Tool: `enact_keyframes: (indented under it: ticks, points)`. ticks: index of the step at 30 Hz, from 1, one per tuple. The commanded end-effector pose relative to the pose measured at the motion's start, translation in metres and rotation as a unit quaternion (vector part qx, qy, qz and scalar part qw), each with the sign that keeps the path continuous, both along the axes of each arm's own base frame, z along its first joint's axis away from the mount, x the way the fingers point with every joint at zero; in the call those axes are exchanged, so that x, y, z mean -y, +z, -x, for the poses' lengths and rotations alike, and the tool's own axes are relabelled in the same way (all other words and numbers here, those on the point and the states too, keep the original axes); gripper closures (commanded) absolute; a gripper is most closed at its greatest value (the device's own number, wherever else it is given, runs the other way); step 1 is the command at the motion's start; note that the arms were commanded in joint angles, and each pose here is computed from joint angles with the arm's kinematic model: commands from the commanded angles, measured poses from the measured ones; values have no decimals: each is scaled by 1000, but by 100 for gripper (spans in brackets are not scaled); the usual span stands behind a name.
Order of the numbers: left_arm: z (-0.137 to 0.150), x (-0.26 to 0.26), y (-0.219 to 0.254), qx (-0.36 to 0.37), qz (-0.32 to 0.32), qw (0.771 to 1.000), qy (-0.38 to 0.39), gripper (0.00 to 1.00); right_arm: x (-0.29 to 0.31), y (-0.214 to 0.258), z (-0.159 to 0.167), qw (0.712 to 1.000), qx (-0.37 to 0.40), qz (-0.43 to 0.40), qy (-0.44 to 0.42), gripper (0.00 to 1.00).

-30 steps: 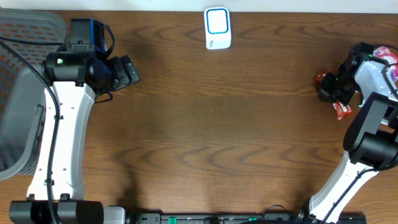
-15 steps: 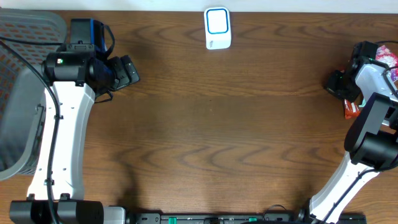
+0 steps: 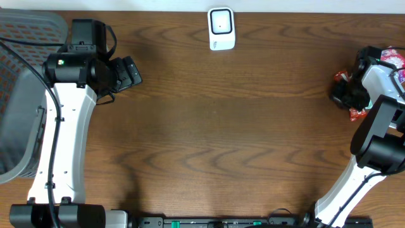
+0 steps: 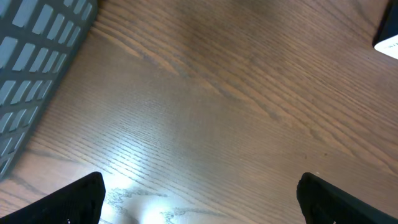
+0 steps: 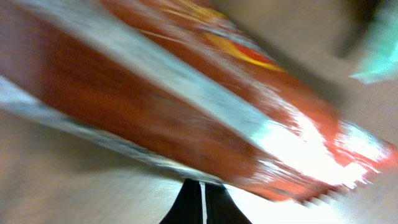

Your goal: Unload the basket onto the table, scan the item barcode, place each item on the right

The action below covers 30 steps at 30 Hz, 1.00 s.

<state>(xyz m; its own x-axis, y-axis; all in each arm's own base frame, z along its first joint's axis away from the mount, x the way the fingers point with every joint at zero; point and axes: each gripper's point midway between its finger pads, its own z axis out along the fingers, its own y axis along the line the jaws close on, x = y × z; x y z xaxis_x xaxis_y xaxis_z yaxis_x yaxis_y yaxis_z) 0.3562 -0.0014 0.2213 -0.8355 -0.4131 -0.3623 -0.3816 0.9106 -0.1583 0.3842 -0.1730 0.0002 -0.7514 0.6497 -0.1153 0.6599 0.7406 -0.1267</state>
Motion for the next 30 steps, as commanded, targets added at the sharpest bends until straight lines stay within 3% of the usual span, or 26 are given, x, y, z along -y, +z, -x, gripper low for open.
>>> enact_keyframes:
  ticks: [1,10,17,25,27,28,29,30]
  points:
    - [1,-2,6,8,-3,1000,5,2,28,5,17,996,-27,77,-47,98]
    - [1,-2,6,8,-3,1000,5,2,36,7,-4,995,15,90,-38,94]
    - [1,-2,6,8,-3,1000,5,2,9,7,-13,999,40,10,-28,94]
    - [1,-2,6,8,-3,1000,5,2,-16,76,-24,991,126,-40,-18,83]
    - [1,-2,6,8,-3,1000,5,2,-25,116,-22,985,165,-44,-7,63]
    - [1,-2,6,8,-3,1000,5,2,-28,131,-21,983,179,-45,1,36]
    - [1,-2,6,8,-3,1000,5,2,-33,144,-20,980,193,-47,10,1]
    - [1,-2,6,8,-3,1000,5,2,-39,157,-18,977,207,-51,21,1]
